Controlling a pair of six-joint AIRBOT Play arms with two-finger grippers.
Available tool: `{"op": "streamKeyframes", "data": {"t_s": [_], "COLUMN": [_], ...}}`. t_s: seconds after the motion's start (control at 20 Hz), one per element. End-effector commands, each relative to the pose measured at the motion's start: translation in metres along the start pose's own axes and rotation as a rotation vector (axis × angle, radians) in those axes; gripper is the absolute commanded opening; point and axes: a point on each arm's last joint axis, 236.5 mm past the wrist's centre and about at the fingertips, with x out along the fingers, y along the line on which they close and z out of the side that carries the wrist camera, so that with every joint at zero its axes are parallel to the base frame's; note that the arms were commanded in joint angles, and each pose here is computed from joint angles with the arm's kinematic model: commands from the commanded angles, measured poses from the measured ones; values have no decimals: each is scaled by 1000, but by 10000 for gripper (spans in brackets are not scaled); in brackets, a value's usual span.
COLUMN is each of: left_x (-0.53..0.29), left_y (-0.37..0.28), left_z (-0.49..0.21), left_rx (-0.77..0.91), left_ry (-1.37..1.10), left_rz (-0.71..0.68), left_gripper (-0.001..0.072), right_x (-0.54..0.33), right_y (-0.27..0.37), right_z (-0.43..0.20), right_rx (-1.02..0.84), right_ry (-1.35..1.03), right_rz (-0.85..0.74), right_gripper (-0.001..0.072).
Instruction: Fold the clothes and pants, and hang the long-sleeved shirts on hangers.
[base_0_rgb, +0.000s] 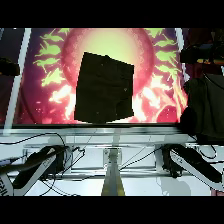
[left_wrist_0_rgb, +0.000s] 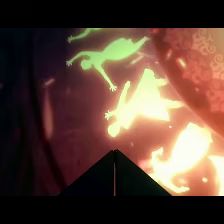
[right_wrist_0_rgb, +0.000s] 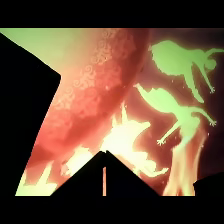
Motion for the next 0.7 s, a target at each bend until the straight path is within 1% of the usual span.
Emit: {"op": "streamKeyframes", "data": {"t_s": [0.0, 0.5, 0.65], "left_x": [0, 0, 0], "left_y": [0, 0, 0], "left_z": [0, 0, 0], "left_rx": [0, 1, 0], "left_ry": [-1, -1, -1], "left_rz": [1, 1, 1], "left_gripper": [28, 28, 28], "right_x": [0, 0, 0], "right_y": [0, 0, -6], "right_z": [0, 0, 27], "right_rx": [0, 0, -1], "right_ry": [0, -1, -111], "right_rz": [1, 1, -26], "right_gripper": [47, 47, 47]}}
